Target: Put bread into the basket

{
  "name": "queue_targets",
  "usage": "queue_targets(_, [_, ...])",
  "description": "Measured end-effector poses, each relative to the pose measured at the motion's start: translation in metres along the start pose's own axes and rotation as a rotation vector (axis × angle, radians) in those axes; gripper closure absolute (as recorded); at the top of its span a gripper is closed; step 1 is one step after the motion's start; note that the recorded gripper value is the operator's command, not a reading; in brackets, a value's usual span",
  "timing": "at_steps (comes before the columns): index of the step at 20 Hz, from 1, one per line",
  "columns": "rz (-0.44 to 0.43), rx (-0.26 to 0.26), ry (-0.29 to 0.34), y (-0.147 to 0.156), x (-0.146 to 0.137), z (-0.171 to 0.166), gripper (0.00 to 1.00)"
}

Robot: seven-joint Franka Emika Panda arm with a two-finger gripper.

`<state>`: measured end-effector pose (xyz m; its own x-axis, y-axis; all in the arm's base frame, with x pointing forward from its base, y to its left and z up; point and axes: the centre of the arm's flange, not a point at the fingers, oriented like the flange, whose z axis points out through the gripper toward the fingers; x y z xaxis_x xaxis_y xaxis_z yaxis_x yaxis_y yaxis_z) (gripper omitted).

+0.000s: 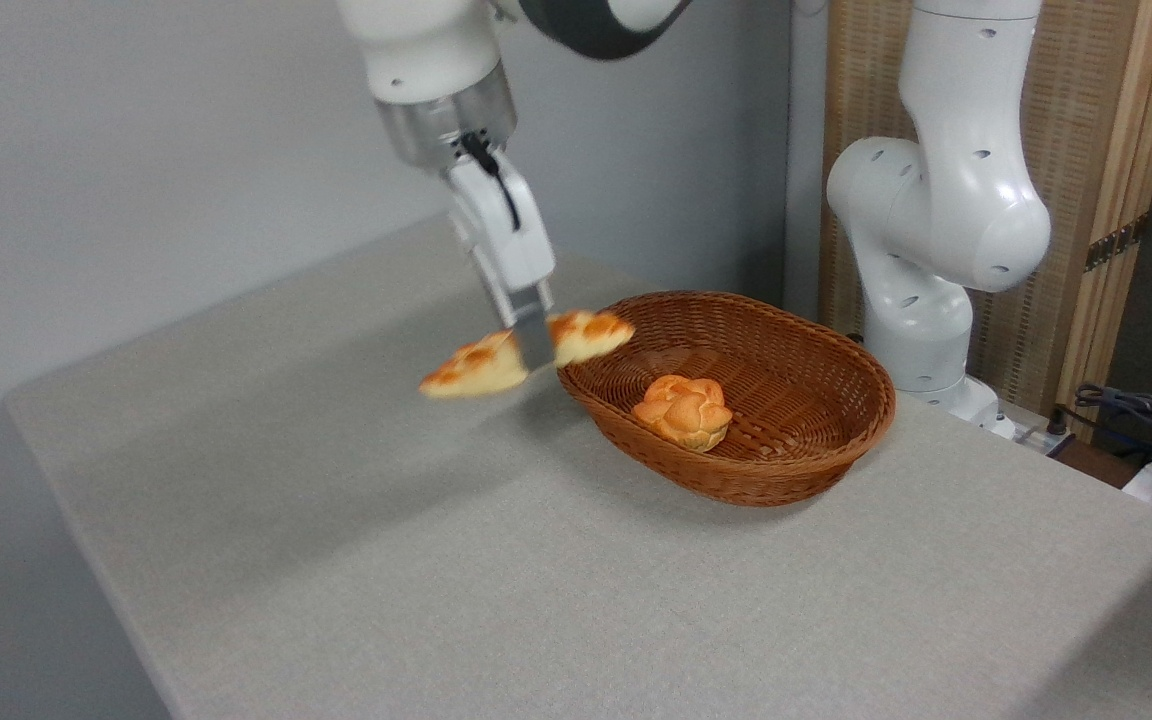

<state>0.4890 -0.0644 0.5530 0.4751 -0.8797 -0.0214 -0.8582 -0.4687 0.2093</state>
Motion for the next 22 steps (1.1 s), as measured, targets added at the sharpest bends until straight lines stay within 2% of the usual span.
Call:
queue_targets(1, [-0.011,-0.03,-0.023,0.01,0.0,0.001,0.53])
queue_targets(3, [-0.048,-0.088,-0.075,0.025,0.002,0.009,0.22])
queue_targets(4, [-0.067,-0.109,-0.097,0.029,0.003,0.012,0.13])
queue_targets(6, [-0.091,-0.15,-0.14,0.037,0.005,0.023,0.04])
queue_targets(8, [-0.093,-0.203,-0.192,0.045,0.003,0.038,0.0])
queue_targets(12, [-0.068,-0.277,-0.272,0.061,0.006,0.064,0.0])
queue_targets(17, [-0.058,-0.304,-0.303,0.067,0.006,0.079,0.0])
queue_targets(22, [-0.039,-0.311,-0.305,0.067,0.006,0.082,0.0])
